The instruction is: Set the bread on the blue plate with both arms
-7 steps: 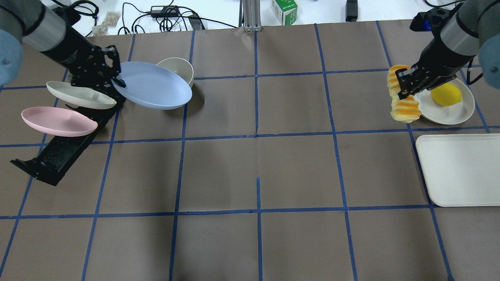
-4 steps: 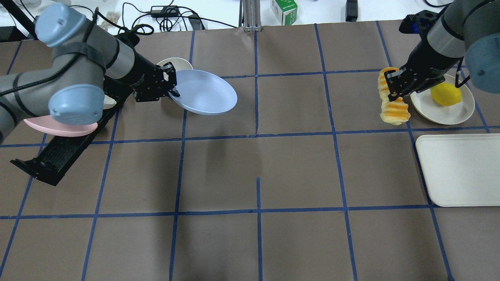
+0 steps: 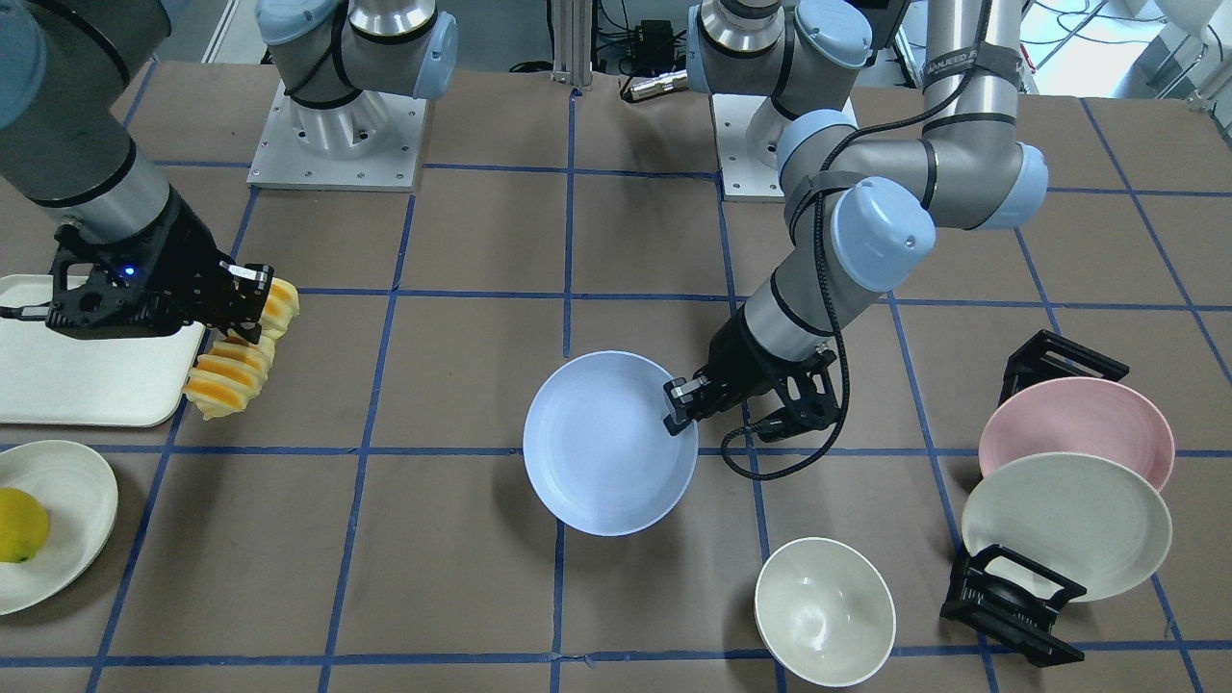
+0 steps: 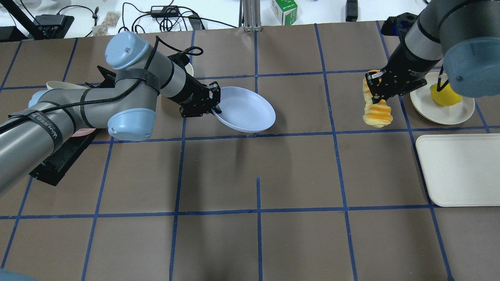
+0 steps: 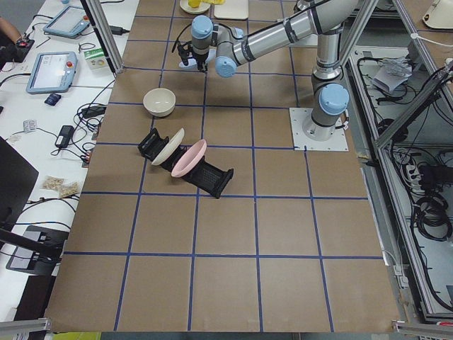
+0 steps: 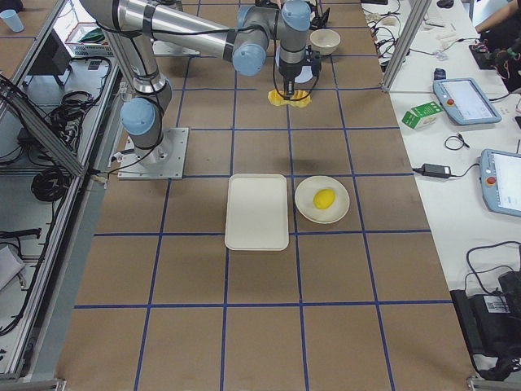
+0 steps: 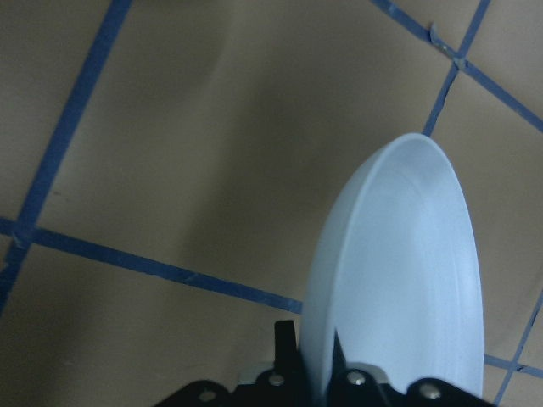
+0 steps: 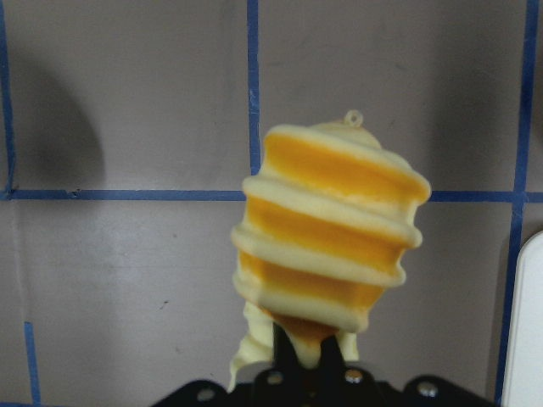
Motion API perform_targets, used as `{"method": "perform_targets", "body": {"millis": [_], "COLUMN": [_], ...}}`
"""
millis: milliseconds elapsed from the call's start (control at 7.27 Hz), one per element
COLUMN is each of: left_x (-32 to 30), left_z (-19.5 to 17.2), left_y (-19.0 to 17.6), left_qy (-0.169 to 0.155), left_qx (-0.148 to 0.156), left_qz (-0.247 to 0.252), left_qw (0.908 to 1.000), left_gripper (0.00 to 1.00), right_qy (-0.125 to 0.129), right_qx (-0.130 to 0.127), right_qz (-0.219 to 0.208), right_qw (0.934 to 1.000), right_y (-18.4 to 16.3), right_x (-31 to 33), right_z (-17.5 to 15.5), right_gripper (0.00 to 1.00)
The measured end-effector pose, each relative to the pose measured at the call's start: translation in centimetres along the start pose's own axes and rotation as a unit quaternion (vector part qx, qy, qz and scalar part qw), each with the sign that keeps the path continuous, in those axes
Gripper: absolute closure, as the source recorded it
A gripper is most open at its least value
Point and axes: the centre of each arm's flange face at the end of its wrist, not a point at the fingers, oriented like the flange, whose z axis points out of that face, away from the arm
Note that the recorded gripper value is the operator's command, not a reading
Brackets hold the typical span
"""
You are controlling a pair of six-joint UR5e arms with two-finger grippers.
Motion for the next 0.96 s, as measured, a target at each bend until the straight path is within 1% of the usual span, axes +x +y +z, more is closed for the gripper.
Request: {"method": "perform_targets", "body": {"millis": [138, 413, 550, 688, 963], "left_x": [0.3, 0.7, 1.0, 1.1, 1.1], "left_z": [1.8, 5.1, 6.1, 6.7, 6.7], "left_y": [0.1, 0.3, 0.5, 0.6, 0.6], "left_qy": [0.002, 0.006, 0.009, 0.01, 0.007], "left_qx": [-0.004, -0.016, -0.017, -0.017, -0.013], "left_qz": [0.003, -0.01, -0.017, -0.021, -0.037], "left_qw": [1.0, 0.9998, 0.9997, 0.9996, 0.9992], "left_gripper": [1.0, 1.0, 0.32, 0.14, 0.03], "right_qy": [0.001, 0.003, 0.003, 0.002, -0.003], "right_qx": [0.0, -0.001, -0.001, -0.001, -0.002], "right_qz": [0.003, 0.004, 0.004, 0.004, 0.01], "right_qw": [1.0, 1.0, 1.0, 1.0, 0.9999], "right_y": [0.1, 0.1, 0.1, 0.1, 0.2], "right_x": [-0.9, -1.4, -1.5, -1.5, -1.8], "right_z": [0.1, 0.2, 0.3, 0.3, 0.3], "right_gripper": [0.93, 0.93, 0.93, 0.93, 0.93]}}
